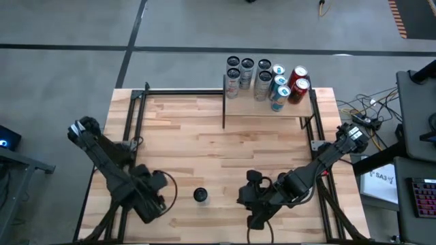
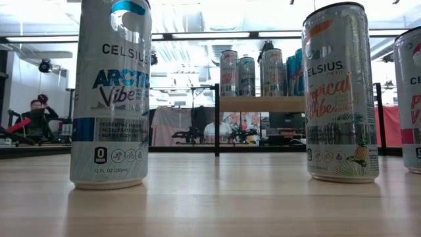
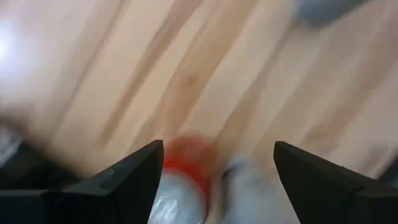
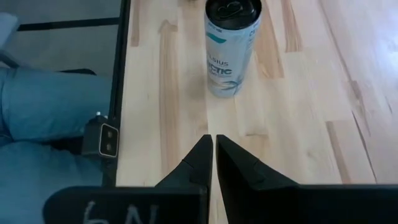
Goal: Place canned beverage on shelf
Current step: Put the red black soda can on the shelf aligned with the red white soda cans
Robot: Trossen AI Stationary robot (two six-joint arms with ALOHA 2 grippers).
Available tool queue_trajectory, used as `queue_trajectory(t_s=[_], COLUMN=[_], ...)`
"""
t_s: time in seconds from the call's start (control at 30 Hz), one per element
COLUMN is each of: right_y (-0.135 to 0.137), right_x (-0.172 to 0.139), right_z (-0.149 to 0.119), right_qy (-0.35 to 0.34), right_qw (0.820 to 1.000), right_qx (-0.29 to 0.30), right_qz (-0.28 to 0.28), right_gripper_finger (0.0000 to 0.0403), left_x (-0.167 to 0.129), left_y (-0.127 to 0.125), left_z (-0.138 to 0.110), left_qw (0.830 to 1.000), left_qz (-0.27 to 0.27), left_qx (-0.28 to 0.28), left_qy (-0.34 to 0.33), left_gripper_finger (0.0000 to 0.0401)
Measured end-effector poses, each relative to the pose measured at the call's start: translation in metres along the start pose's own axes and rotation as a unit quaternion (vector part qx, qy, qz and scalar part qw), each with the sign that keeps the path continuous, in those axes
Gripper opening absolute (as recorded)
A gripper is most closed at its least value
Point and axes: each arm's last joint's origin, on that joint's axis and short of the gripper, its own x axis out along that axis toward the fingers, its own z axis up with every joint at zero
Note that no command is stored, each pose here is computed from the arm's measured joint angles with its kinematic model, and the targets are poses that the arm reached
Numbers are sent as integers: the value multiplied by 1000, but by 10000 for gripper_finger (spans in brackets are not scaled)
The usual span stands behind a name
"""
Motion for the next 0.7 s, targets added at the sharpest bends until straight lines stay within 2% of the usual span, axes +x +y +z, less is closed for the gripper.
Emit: queue_trajectory(t_s=[0.07, 0.13, 0.27, 0.7], right_y=[0, 0, 2, 2], right_x=[1, 2, 3, 3], right_z=[0, -1, -2, -3], right_qy=[1, 2, 4, 7], right_qw=[1000, 1000, 1000, 999], right_qx=[-5, -11, -28, -35], right_qz=[0, -2, -1, -2], right_gripper_finger=[13, 13, 13, 13], left_x=[0, 2, 1, -5], left_y=[0, -2, -1, 11], left_z=[-4, -6, -8, -14], left_qw=[998, 995, 995, 988], left_qz=[54, 84, 88, 99], left_qx=[-10, -21, -31, -115], left_qy=[27, 40, 47, 38], left_gripper_finger=[288, 288, 288, 288])
